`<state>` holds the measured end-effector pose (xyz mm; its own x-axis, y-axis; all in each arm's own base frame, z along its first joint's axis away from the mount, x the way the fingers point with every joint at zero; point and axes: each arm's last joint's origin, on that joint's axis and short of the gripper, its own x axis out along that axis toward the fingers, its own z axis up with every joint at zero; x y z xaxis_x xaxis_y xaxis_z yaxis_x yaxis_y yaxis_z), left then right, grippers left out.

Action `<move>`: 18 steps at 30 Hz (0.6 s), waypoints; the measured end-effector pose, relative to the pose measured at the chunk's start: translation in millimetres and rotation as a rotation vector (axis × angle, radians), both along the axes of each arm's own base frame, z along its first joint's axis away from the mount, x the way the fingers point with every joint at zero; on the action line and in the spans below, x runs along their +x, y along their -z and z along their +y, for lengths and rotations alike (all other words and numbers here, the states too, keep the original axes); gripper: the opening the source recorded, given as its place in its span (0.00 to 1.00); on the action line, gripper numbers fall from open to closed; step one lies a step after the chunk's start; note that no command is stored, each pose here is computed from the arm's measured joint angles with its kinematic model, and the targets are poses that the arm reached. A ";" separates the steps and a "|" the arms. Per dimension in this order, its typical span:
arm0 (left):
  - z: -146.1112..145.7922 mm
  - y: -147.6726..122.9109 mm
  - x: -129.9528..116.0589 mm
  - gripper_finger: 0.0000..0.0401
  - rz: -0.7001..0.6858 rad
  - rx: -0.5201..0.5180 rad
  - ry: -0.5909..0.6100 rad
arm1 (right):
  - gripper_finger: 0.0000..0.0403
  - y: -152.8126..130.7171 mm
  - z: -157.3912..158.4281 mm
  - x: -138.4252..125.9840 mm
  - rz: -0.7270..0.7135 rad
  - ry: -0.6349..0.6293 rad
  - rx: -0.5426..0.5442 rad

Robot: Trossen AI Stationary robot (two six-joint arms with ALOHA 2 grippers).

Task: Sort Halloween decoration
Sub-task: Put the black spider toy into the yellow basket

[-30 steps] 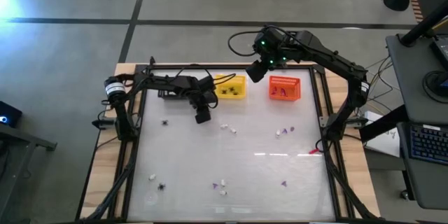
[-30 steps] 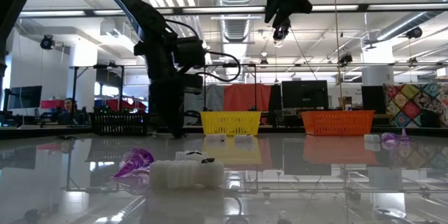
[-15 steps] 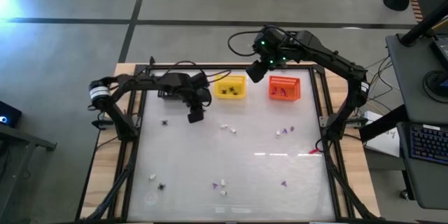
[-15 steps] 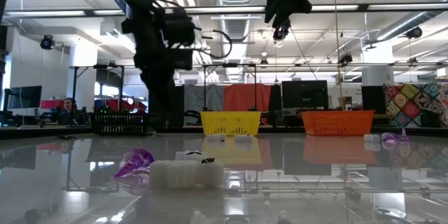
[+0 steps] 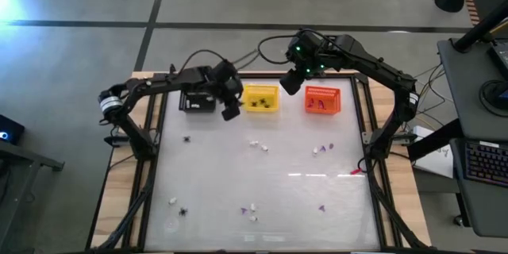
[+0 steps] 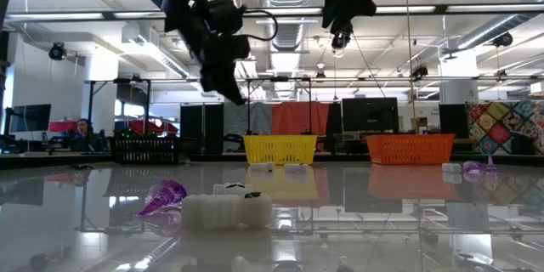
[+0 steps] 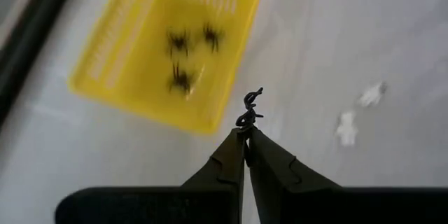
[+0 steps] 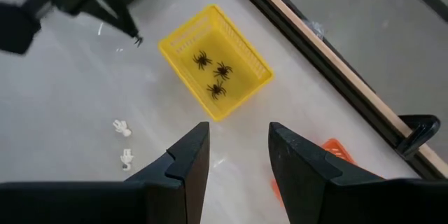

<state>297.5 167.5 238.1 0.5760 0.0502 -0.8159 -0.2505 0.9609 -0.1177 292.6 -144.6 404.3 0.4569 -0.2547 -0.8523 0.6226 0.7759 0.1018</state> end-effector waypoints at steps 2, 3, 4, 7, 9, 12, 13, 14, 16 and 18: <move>9.2 -6.0 1.5 0.00 -0.041 -0.019 0.008 | 0.34 0.1 0.0 -0.2 0.007 -0.017 -0.008; 13.4 -7.0 2.1 0.00 -0.049 -0.029 0.006 | 0.34 0.3 0.1 -0.5 0.011 -0.021 -0.010; 17.5 -8.0 3.6 0.00 -0.054 -0.031 0.002 | 0.34 0.5 0.3 -0.8 0.018 -0.026 -0.010; 30.9 -9.0 7.0 0.00 -0.063 -0.024 -0.019 | 0.34 1.4 0.9 -2.2 0.038 -0.039 -0.009; 38.8 -7.6 10.8 0.00 -0.063 -0.017 -0.019 | 0.34 1.4 0.9 -2.2 0.042 -0.051 -0.016; 48.4 -5.2 19.3 0.00 -0.077 -0.037 0.000 | 0.34 1.4 0.3 -2.5 0.046 -0.064 -0.024; 51.1 -4.4 22.6 0.00 -0.083 -0.049 0.008 | 0.34 1.4 0.3 -2.5 0.047 -0.068 -0.026; 53.2 -3.4 26.0 0.00 -0.086 -0.061 0.021 | 0.34 1.4 0.3 -2.5 0.048 -0.070 -0.027; 57.4 -1.2 31.9 0.00 -0.078 -0.069 0.046 | 0.34 1.4 0.3 -2.5 0.048 -0.070 -0.027; 61.2 2.6 37.1 0.00 -0.055 -0.073 0.061 | 0.34 1.4 0.4 -2.5 0.049 -0.074 -0.029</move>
